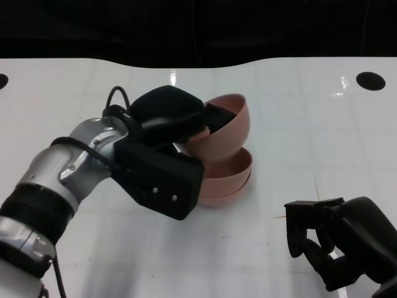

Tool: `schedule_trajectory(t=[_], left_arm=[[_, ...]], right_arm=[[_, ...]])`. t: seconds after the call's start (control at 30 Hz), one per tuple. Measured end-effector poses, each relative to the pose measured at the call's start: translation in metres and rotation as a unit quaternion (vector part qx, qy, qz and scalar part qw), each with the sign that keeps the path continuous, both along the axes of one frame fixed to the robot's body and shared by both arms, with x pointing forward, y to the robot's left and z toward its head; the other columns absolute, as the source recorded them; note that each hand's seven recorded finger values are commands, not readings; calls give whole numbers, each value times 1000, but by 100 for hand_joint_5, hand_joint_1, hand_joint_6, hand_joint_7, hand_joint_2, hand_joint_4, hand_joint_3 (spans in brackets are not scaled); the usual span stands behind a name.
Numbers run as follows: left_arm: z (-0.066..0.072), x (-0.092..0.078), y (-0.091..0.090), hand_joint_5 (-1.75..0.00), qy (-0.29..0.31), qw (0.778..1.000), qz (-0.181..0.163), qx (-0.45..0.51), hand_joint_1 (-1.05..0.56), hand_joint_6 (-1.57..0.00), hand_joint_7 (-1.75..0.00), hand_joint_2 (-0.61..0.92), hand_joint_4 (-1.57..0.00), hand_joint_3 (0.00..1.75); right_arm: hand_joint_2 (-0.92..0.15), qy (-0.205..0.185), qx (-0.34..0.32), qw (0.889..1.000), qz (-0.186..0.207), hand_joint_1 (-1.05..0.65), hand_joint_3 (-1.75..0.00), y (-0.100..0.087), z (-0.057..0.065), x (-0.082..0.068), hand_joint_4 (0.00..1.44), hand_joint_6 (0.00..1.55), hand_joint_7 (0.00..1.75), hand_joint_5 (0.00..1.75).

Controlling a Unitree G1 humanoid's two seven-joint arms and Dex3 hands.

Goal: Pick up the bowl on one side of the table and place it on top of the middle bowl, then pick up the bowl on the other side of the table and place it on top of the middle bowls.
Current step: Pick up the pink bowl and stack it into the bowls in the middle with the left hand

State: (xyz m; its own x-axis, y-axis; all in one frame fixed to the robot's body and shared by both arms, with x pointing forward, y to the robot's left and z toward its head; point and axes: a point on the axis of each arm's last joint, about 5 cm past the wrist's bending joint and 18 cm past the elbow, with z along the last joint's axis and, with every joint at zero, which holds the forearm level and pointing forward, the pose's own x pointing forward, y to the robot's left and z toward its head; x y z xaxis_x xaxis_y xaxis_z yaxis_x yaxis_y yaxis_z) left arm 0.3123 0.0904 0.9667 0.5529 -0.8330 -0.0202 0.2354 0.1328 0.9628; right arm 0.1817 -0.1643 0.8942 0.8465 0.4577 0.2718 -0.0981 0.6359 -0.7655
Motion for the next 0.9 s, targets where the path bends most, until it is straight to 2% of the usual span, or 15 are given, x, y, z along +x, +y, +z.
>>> schedule_trajectory(t=[0.13, 0.17, 0.2, 0.27, 0.3, 0.37, 0.4, 0.47, 0.5, 0.67, 0.73, 0.77, 0.9], left_arm=[[-7, 0, -3, -175, 13, 1000, -9, 12, -22, -71, -174, 51, -91, 99], [-8, 0, -2, -172, 18, 1000, -8, 17, -21, -70, -166, 52, -88, 99], [-9, 0, -1, -167, 21, 1000, -8, 22, -21, -73, -147, 53, -84, 96], [-9, 0, -1, -141, 25, 999, -9, 27, -24, -78, -92, 65, -74, 67], [-10, 0, -1, -122, 26, 999, -8, 31, -27, -77, -70, 71, -69, 52], [-11, 0, -1, -105, 25, 999, -5, 43, -29, -80, -47, 80, -67, 31], [-11, 0, -1, -73, 21, 998, -5, 56, -37, -72, -26, 87, -60, 20], [-9, -1, -3, -42, 5, 996, 1, 95, -44, -66, -8, 91, -57, 11], [-8, -1, -4, -32, -2, 994, 3, 110, -53, -58, -3, 92, -52, 10], [3, -1, -4, -16, -17, 990, 12, 141, -79, -40, 0, 92, -38, 16], [6, -2, -4, -13, -19, 989, 13, 144, -85, -35, 0, 92, -32, 19], [7, -2, -4, -9, -20, 989, 13, 146, -91, -27, 0, 92, -25, 23], [12, -3, -5, -1, -27, 990, 16, 138, -98, -10, 0, 92, -9, 32]], right_arm=[[-17, 0, 1, 1000, -2, -8, -159, 1, 1, 0, 100, 81, 164, 175], [-17, 0, 1, 1000, -1, -8, -159, 1, 1, 0, 100, 81, 164, 175], [-17, -1, 1, 1000, -1, -8, -159, 2, 1, 0, 100, 81, 164, 175], [-18, -1, 2, 1000, 0, -8, -159, 2, 1, 0, 100, 81, 165, 175], [-18, -2, 3, 1000, 0, -8, -159, 2, 1, 0, 100, 81, 165, 175], [-18, -3, 3, 1000, 0, -8, -159, 2, 1, 0, 100, 81, 164, 175], [-17, -3, 3, 1000, 0, -8, -159, 2, 2, 0, 100, 81, 164, 175], [-17, -5, 4, 1000, 1, -8, -159, 3, 3, 0, 100, 81, 164, 175], [-17, -6, 4, 1000, 1, -8, -159, 3, 3, 0, 100, 80, 164, 175], [-18, -5, 4, 1000, 1, -9, -159, 3, 3, 0, 100, 80, 164, 175], [-17, -4, 4, 1000, 0, -9, -159, 3, 3, 0, 100, 80, 164, 175], [-17, -4, 4, 1000, 0, -10, -159, 3, 3, 0, 100, 80, 164, 175], [-17, -4, 3, 1000, 0, -10, -159, 3, 2, 0, 99, 80, 163, 175]])
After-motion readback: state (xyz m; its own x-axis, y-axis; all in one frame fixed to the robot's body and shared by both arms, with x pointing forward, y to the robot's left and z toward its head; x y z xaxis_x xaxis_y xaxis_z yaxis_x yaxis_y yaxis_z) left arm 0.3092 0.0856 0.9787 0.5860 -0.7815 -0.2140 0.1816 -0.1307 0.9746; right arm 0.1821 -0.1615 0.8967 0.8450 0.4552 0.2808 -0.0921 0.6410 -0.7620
